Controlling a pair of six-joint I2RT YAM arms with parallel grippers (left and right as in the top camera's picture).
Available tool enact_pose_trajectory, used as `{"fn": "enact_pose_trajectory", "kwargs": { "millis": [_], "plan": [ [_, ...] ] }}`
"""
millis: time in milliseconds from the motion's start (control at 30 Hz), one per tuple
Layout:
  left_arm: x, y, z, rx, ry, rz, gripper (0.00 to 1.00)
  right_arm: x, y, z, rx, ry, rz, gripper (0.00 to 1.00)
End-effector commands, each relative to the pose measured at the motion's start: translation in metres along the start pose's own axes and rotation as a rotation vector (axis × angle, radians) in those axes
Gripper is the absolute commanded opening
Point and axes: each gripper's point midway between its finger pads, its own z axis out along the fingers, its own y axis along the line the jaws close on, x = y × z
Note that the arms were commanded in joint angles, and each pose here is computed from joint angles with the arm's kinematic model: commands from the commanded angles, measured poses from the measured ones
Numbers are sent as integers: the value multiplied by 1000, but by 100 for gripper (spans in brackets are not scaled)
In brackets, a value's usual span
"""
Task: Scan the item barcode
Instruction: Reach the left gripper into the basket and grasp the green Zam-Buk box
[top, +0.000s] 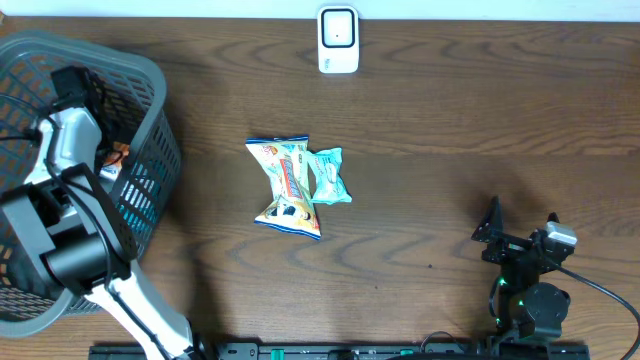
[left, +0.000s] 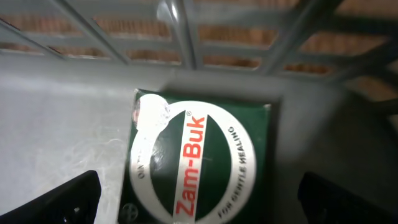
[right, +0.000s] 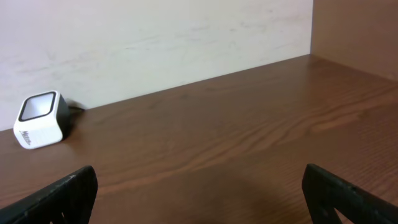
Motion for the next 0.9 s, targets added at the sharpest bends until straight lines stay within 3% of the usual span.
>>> {"fn": "enact_pose_trajectory", "kwargs": {
  "millis": [0,133,367,567,867],
  "plan": [
    [12,9,27,-68,22,12,98,1,1,0,-2,3,3,99],
    [19,14,39,-98,44,22,99,1,1,0,-2,3,3,99],
    [20,18,39,-107,55,64,70,1,1,0,-2,3,3,99],
    [16,20,33,-105,56,135,54,1,1,0,-2,3,3,99],
    [-22,29,-37,-24,-18,89,49,1,1,0,-2,3,3,99]
  ]
}}
